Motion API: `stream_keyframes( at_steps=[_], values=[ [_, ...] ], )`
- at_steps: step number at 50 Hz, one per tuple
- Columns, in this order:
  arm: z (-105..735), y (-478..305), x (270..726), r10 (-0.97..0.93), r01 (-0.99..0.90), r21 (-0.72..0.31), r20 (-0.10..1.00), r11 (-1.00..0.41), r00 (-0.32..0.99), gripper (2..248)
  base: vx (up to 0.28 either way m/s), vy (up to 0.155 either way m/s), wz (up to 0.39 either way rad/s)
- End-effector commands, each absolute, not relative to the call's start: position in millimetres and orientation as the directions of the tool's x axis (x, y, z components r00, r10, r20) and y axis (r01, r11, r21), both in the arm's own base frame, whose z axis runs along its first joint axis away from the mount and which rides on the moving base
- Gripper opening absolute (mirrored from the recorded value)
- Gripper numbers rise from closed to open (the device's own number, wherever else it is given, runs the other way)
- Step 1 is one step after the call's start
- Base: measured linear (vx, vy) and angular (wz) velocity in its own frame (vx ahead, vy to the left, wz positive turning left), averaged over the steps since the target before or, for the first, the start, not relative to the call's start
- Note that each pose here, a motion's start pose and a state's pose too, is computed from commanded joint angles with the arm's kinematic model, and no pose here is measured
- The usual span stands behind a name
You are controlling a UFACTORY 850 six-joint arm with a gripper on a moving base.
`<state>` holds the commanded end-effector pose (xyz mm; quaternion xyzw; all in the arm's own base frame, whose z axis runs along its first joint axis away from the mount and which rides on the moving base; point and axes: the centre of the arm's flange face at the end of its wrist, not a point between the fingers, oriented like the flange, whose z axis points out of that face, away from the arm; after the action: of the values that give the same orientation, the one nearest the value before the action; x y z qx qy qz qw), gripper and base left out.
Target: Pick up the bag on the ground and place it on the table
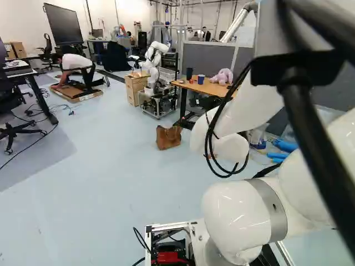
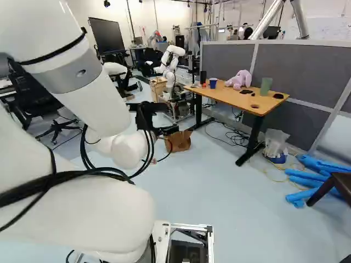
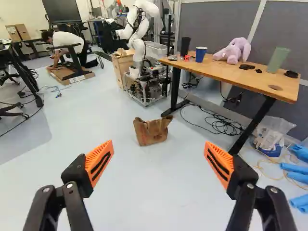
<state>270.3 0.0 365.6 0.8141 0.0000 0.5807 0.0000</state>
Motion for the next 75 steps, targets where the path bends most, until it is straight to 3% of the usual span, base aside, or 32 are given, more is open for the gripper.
stream_keyframes(
  at_steps=[75],
  values=[
    [365.6, 0.0, 270.3, 0.0, 0.0, 0.0, 0.946, -1.0, 0.326, 247, 0.11, 0.003, 0.004]
  ],
)
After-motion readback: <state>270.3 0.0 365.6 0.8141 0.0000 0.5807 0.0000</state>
